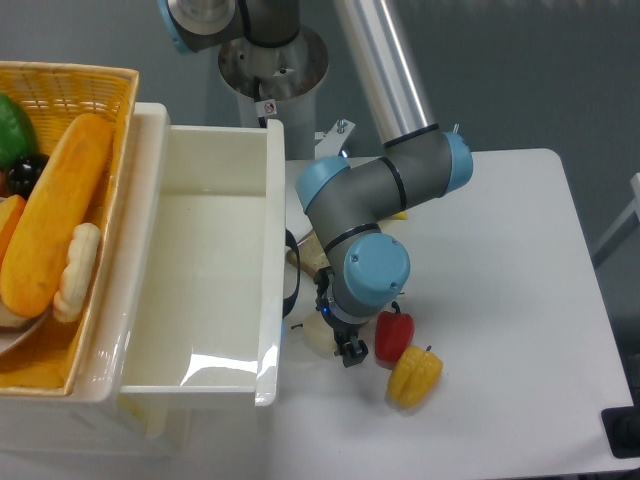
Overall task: Pick up the pear
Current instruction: 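Lower the gripper around the white pear and close on it, then lift the grasped white pear up and away from the peppers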
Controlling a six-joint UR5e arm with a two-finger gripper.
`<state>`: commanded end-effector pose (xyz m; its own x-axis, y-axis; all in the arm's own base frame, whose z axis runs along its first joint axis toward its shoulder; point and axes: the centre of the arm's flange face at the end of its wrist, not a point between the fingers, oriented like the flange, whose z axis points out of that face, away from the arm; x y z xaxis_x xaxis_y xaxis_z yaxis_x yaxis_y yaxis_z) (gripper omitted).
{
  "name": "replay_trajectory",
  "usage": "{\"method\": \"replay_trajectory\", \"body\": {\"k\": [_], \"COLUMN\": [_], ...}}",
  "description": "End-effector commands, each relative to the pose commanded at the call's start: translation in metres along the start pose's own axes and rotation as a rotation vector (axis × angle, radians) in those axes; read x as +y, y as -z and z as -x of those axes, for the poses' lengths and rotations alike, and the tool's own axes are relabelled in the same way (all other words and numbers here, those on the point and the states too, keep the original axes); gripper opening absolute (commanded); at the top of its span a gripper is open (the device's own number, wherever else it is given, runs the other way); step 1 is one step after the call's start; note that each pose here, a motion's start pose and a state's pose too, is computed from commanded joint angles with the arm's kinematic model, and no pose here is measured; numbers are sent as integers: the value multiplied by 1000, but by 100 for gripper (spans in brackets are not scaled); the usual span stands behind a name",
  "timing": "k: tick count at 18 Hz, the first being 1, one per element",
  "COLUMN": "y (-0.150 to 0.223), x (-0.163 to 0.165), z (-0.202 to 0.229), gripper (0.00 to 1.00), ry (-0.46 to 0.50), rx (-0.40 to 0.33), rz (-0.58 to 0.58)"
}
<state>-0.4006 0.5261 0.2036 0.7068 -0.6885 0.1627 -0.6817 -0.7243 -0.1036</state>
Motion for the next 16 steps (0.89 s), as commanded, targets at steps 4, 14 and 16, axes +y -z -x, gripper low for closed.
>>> {"method": "replay_trajectory", "body": {"k": [4,14,16], "y": [4,46,63], "x": [1,4,18], "z": [0,-2,-4], "gripper": [39,38,38], "ry": [9,64,130], "rx": [-6,-73,-99], "rz": [2,7,11]}}
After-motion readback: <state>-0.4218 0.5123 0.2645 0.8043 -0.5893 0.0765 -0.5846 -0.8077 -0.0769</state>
